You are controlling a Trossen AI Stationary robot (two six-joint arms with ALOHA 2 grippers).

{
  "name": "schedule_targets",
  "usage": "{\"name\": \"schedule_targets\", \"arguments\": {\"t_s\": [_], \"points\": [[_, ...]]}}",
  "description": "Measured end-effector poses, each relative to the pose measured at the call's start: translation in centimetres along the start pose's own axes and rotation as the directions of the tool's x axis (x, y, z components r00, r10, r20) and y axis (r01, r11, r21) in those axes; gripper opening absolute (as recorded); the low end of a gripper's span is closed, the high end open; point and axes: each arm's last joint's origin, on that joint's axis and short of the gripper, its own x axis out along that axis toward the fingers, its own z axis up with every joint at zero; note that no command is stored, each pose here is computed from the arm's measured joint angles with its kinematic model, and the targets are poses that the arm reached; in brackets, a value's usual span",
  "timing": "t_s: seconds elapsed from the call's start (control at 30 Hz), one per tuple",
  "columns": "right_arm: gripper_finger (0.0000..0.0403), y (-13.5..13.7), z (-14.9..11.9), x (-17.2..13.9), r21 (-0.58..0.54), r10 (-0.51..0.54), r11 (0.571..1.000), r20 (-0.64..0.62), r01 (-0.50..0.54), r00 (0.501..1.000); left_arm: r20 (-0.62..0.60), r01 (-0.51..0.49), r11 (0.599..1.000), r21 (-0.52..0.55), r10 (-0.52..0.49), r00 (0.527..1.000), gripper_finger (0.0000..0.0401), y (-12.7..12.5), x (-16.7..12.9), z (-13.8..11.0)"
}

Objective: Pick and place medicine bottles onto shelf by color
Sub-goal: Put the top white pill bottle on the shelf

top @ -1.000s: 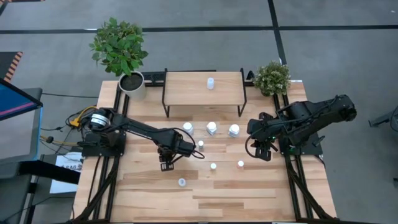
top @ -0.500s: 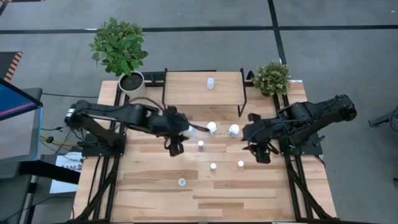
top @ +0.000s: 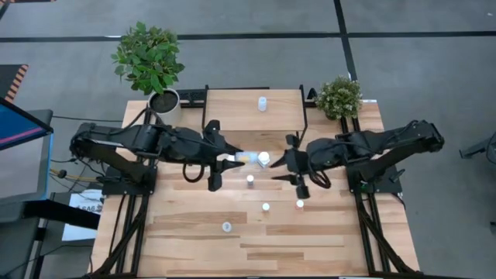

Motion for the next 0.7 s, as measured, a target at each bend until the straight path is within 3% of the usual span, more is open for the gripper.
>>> {"name": "schedule_targets", "arguments": {"t_s": [0.23,0.4,0.7], "points": [[0.0179,-1.8,1.5,-0.1,-0.018,-0.067,0.997,0.207,0.072,0.976,0.021,0.022,1.0,0.001,-0.022,1.0,0.0108,-0.5,-0.6,0.2],[0.0179,-2.9,2.0,-0.1,0.008,-0.102,0.995,0.283,0.103,0.954,0.076,0.036,0.999,0.01,-0.037,0.996,0.0108,-0.8,-0.8,0.7],[0.0195,-2.7,3.0,-0.5,-0.02,-0.005,1.0,0.371,0.013,0.929,0.11,-0.009,0.999,0.042,0.004,0.994,0.0114,-0.6,-1.1,1.0]]}}
